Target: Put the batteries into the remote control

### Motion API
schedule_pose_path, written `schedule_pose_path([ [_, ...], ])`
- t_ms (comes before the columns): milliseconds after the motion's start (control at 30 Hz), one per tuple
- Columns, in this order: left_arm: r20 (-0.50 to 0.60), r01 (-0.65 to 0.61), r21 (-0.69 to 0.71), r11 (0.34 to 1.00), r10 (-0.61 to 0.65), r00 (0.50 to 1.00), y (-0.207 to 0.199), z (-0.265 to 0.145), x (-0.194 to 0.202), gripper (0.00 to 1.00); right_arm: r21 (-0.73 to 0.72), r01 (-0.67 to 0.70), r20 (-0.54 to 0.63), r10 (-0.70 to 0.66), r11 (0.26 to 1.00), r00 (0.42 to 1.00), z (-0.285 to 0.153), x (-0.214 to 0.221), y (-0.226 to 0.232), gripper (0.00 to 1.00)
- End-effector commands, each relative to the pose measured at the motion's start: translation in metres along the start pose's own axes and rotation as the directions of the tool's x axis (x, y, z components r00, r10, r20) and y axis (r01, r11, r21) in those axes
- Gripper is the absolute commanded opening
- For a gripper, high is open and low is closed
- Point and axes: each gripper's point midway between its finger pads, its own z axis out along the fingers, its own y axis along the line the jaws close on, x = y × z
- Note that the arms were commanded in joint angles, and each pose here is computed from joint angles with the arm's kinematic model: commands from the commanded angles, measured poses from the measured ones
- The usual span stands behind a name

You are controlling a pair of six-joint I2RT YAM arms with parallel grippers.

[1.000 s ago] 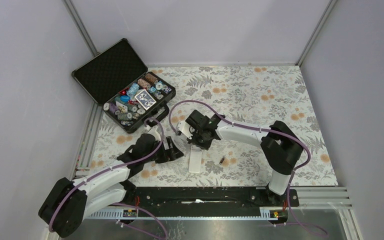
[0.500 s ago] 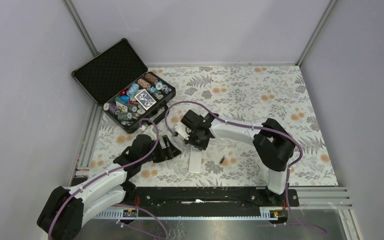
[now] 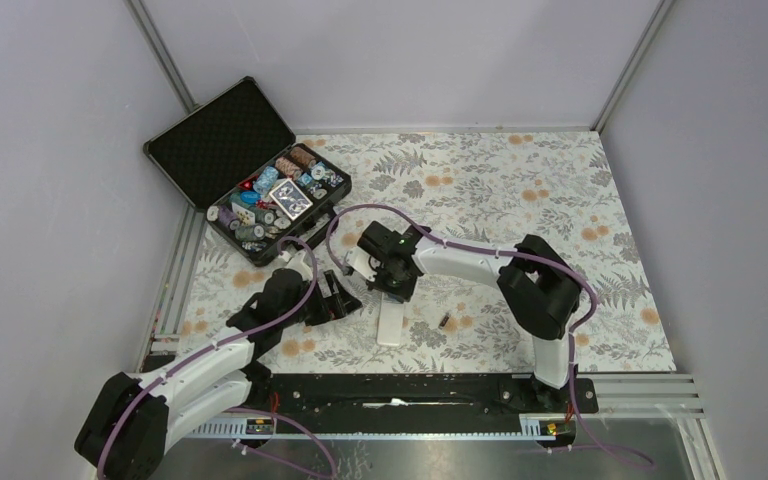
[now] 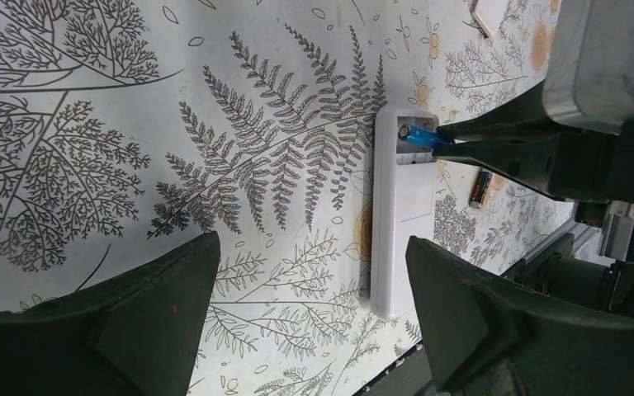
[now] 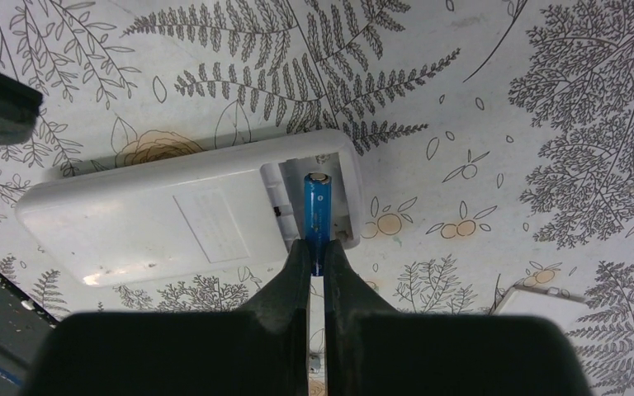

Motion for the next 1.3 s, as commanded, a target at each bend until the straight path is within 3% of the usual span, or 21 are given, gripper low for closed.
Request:
schedule_pose_path([
  [0, 0.029, -0.006, 0.023, 1.000, 0.005, 1.000, -0.0038, 0.0004, -0.0066, 0.89, 0.019, 0.016, 0.002, -0.016, 1.000, 1.000, -0.0031, -0.0105, -0.0031, 0.00],
  [333, 0.026, -0.003, 0.029, 1.000, 0.003, 1.000, -0.0025, 0.0002, -0.0046, 0.89, 0.032, 0.009, -0.003, -0.009, 0.999, 1.000, -0.0026, -0.0164, -0.0050, 0.04],
  [433, 0.027, -0.005, 0.028, 1.000, 0.004, 1.000, -0.0021, -0.0001, -0.0050, 0.89, 0.032, 0.014, -0.015, -0.014, 0.999, 1.000, -0.0017, -0.0143, -0.0043, 0.00],
  [1267, 0.029, -0.001, 0.030, 1.000, 0.000, 1.000, -0.0018, 0.0001, -0.0068, 0.90, 0.047, 0.014, -0.037, -0.013, 0.999, 0.999, -0.0048, -0.0158, -0.0036, 0.00],
])
